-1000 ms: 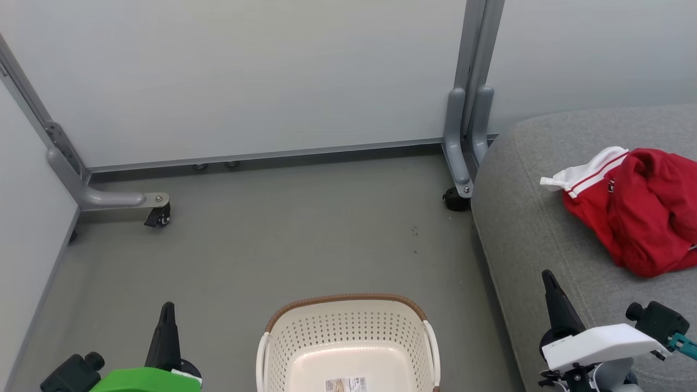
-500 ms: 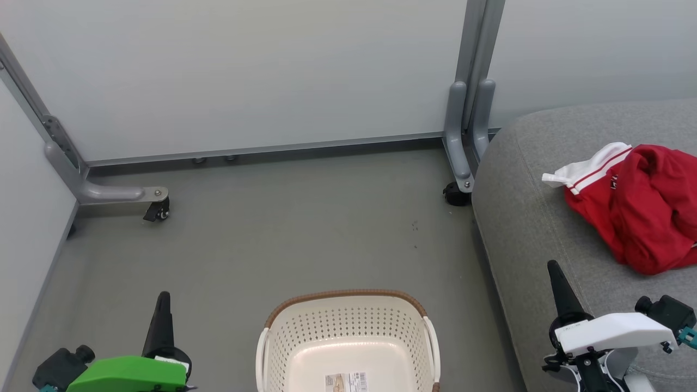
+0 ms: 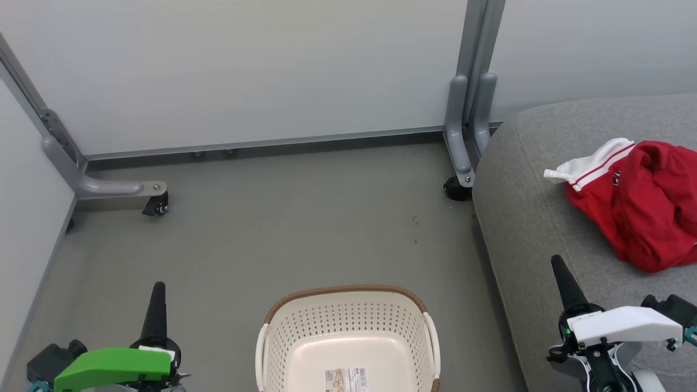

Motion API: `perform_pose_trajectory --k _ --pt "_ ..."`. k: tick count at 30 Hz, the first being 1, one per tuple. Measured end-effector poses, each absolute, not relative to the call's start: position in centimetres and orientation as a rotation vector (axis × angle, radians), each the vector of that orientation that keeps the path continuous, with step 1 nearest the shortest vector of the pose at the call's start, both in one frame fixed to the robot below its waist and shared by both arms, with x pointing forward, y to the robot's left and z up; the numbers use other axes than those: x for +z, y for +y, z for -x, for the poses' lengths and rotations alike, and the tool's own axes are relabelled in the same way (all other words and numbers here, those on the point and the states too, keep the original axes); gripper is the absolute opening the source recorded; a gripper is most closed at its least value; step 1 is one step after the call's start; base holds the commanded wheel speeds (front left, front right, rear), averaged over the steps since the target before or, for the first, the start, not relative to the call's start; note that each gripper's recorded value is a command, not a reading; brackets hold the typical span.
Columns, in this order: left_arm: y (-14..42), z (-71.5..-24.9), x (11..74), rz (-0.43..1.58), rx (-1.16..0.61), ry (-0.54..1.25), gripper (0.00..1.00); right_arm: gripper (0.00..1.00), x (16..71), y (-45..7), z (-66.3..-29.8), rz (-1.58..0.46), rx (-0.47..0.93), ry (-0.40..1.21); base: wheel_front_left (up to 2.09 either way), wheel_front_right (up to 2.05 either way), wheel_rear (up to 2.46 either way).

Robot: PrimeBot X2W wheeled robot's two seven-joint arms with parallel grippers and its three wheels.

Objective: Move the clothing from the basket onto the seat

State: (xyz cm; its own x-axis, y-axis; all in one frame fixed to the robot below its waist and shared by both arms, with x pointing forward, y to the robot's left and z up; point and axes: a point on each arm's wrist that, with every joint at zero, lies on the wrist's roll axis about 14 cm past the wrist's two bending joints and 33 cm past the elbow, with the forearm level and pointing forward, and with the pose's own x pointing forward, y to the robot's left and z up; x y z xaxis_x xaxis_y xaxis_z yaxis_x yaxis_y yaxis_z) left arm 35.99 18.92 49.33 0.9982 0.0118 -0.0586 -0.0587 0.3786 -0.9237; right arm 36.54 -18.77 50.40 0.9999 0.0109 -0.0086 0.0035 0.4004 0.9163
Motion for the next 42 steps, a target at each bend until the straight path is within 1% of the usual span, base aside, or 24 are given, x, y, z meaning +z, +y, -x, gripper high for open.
perform_pose_trajectory --k 42 --pt "19.8 -38.3 50.2 1.516 0.016 0.019 0.0 0.0 50.4 -19.9 -38.4 -1.509 -0.009 0.01 0.0 0.0 0.0"
